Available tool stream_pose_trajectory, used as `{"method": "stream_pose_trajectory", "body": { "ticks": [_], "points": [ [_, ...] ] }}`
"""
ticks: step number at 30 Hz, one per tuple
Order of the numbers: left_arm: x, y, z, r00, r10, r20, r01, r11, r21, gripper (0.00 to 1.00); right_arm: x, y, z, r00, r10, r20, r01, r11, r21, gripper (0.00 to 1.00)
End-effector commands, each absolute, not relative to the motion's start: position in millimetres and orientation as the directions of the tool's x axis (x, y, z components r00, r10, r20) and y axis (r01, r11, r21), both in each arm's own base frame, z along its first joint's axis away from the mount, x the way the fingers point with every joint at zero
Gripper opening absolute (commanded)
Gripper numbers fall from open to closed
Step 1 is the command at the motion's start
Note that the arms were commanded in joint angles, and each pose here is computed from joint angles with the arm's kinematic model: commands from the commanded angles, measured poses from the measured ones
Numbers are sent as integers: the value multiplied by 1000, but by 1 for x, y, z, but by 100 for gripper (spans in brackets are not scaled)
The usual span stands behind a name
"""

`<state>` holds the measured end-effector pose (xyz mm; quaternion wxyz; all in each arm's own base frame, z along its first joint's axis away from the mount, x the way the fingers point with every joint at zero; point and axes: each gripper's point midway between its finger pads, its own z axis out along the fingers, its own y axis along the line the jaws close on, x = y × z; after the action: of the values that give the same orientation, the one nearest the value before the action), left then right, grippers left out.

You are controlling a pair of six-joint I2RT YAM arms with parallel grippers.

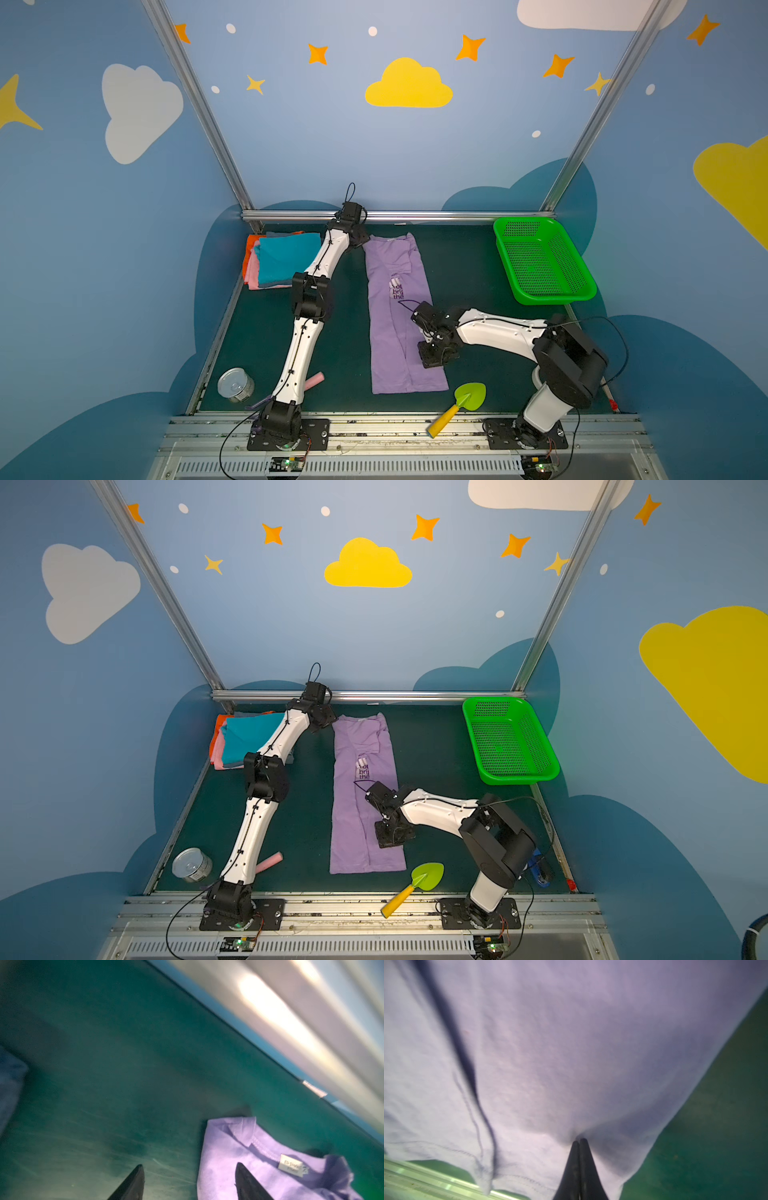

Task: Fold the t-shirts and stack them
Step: 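Bring the left gripper to the near hem end beside the right gripper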

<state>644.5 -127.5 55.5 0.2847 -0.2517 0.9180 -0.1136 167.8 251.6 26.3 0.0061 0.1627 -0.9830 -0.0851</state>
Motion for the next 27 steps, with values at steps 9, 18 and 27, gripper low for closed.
{"method": "stream_pose_trajectory", "body": {
  "ticks": [9, 18, 27],
  "points": [
    [512, -157, 126, -831, -329, -449, -268, 944, -194, 58, 170, 237, 91, -964, -229, -134, -258, 929, 266, 16],
    [317, -147, 98, -893, -286, -349, -252, 958, -140, 57, 136, 211, 66, -976, -217, 12, -207, 945, 253, 24],
    [187, -185, 53, -948, -266, -172, -208, 932, -296, 70, 116, 205, 41, -983, -170, 74, -142, 947, 288, 36]
  ]
}}
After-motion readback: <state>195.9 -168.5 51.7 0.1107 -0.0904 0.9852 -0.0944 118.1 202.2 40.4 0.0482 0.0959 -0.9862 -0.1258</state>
